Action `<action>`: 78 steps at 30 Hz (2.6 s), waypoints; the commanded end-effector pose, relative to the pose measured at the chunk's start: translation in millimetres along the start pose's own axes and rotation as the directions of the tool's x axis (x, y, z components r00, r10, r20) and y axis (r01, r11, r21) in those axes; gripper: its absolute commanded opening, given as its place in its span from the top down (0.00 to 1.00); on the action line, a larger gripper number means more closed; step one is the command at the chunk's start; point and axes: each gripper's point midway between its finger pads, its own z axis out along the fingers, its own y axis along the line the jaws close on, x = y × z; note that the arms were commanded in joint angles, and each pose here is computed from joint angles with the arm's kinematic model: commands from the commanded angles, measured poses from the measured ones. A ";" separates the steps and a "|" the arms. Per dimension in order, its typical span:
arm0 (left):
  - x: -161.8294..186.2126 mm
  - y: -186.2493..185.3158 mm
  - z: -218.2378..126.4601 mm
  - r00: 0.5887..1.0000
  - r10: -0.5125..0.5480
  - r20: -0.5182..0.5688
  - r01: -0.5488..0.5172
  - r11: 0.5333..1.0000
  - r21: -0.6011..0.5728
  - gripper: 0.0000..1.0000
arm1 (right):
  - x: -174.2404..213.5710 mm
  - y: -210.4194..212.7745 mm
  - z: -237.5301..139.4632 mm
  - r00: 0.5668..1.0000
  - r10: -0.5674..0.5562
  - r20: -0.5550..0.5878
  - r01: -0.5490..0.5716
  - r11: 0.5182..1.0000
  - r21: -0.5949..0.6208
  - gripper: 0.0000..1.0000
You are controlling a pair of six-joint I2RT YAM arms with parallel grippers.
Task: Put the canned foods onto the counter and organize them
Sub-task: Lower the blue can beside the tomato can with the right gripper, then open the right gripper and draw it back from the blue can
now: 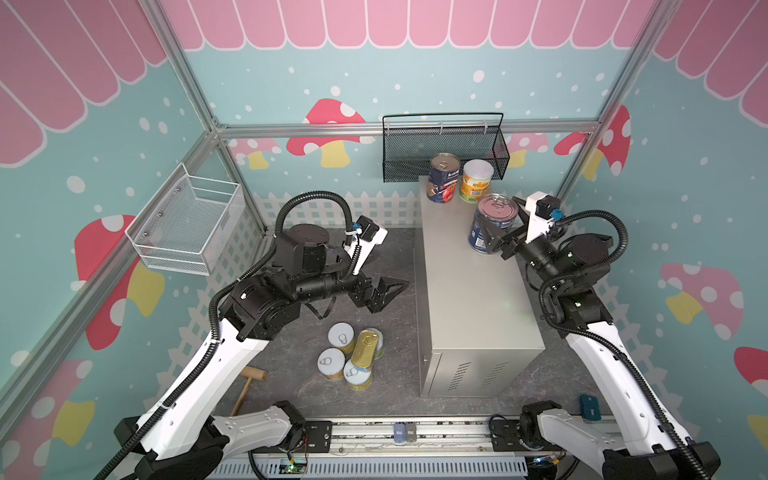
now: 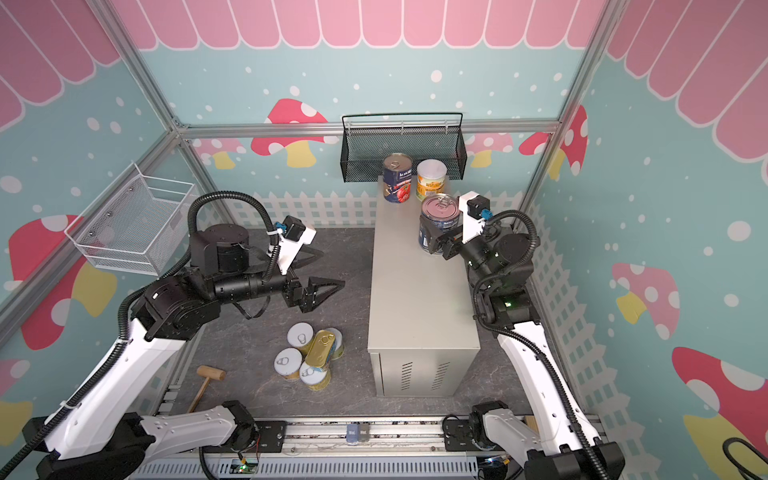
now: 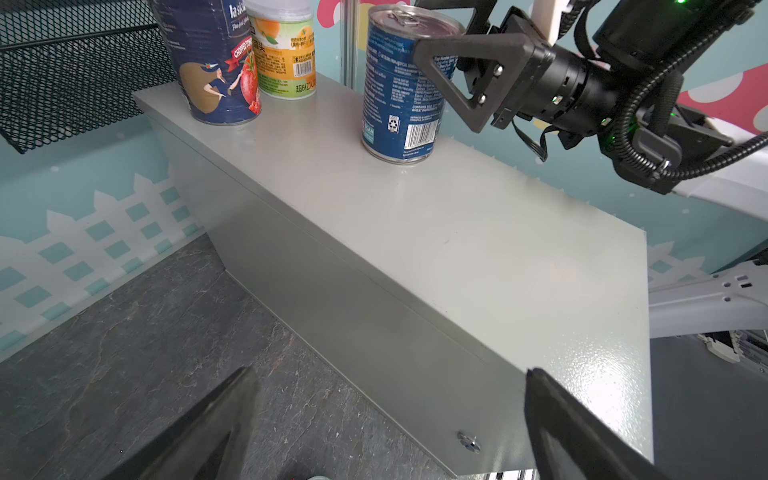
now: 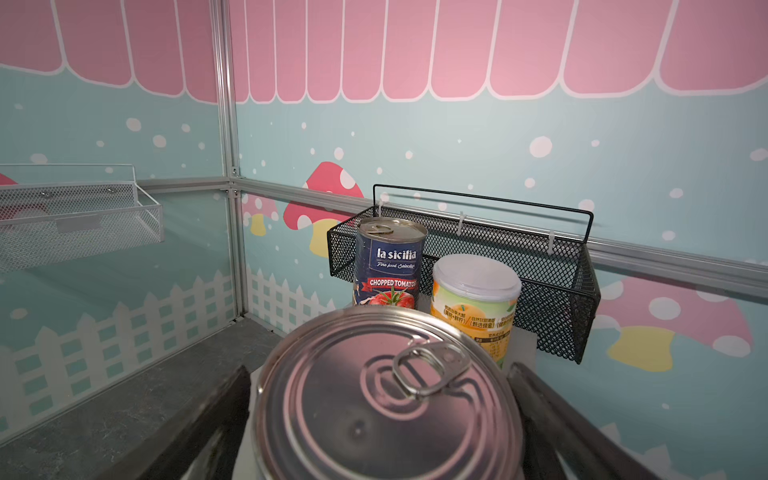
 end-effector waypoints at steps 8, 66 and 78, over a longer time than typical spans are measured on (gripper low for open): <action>-2.0 -1.9 0.9 0.999 0.041 0.011 -0.041 0.999 -0.008 0.01 | -3.0 -9.7 7.9 1.000 -0.020 -0.011 0.020 0.999 0.037 0.16; 3.8 -5.0 -0.8 0.998 0.062 0.023 -0.062 0.998 -0.002 0.01 | 9.5 -52.3 61.5 0.995 -0.072 -0.076 0.078 0.994 0.078 0.01; -7.4 -15.7 6.0 0.997 0.071 0.027 -0.072 0.997 0.032 0.01 | -5.8 -82.1 -12.2 0.997 0.059 -0.055 -0.051 0.989 0.137 0.01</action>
